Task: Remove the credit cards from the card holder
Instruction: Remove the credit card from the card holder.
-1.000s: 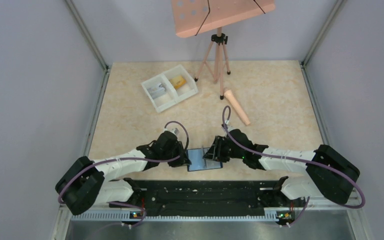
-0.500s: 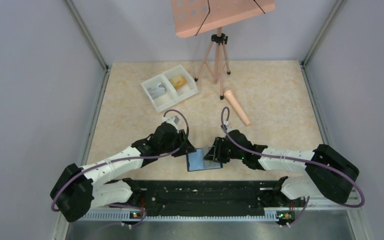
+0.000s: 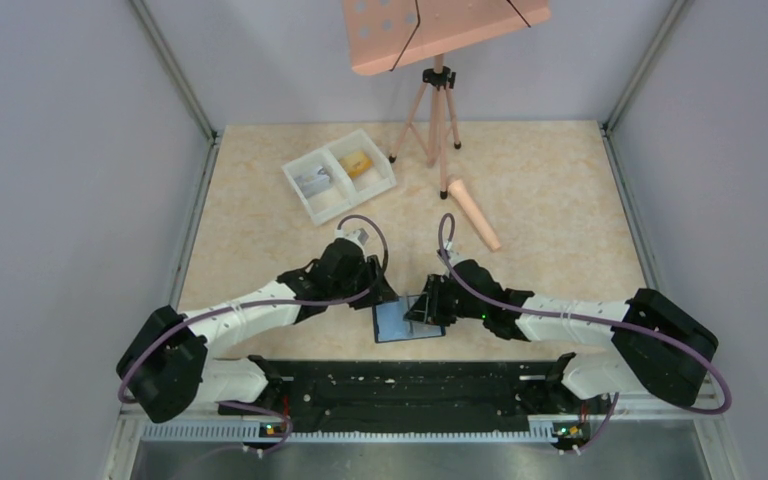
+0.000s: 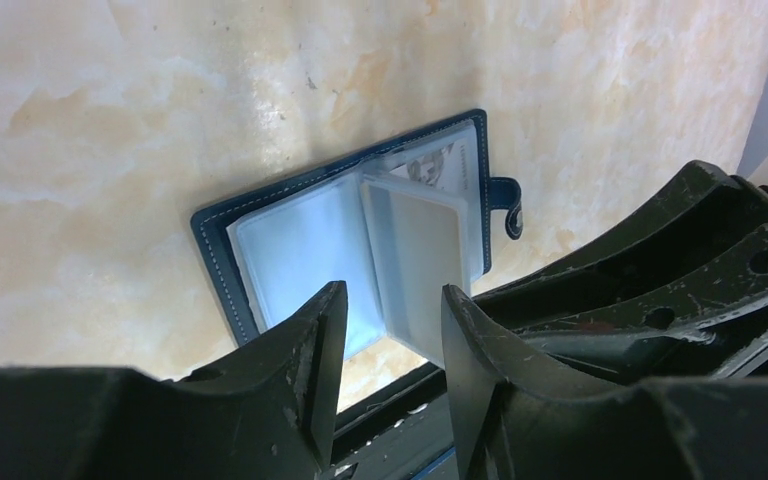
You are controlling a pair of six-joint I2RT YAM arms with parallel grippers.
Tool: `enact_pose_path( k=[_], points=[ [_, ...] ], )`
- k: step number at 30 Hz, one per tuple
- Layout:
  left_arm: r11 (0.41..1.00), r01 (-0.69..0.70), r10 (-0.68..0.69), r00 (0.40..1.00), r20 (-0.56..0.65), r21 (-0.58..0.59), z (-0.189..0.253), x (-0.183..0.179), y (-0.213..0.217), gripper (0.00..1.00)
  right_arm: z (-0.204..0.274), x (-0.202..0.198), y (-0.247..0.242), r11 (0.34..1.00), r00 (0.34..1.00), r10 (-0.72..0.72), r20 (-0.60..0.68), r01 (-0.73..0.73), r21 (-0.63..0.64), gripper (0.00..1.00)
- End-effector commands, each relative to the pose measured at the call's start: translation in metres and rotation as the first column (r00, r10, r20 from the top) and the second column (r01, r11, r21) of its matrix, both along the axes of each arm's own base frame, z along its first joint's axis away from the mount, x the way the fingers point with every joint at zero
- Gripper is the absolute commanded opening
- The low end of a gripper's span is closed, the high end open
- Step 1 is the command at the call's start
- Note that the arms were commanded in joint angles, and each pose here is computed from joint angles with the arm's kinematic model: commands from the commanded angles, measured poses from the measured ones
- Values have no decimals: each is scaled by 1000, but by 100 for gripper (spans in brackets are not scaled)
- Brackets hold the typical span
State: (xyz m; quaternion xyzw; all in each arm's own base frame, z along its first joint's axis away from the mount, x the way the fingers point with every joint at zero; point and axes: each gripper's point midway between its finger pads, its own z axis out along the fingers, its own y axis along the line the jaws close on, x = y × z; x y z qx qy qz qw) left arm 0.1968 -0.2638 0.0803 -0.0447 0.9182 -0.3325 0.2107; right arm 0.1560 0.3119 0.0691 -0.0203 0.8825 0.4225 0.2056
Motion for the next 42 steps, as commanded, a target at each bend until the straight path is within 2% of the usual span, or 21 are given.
enact_pose_path(
  k=[1, 28, 42],
  points=[
    [998, 26, -22, 997, 72, -65, 24, 16, -16, 45, 24, 3, 17, 997, 998, 35, 59, -39, 64, 23],
    [996, 49, -45, 997, 57, -77, 19, 23, -28, 45, 25, 2, 17, 997, 998, 35, 58, -39, 62, 22],
    [997, 50, -48, 998, 30, -63, 6, 21, -27, 41, 24, 2, 16, 998, 998, 34, 57, -37, 59, 22]
  ],
)
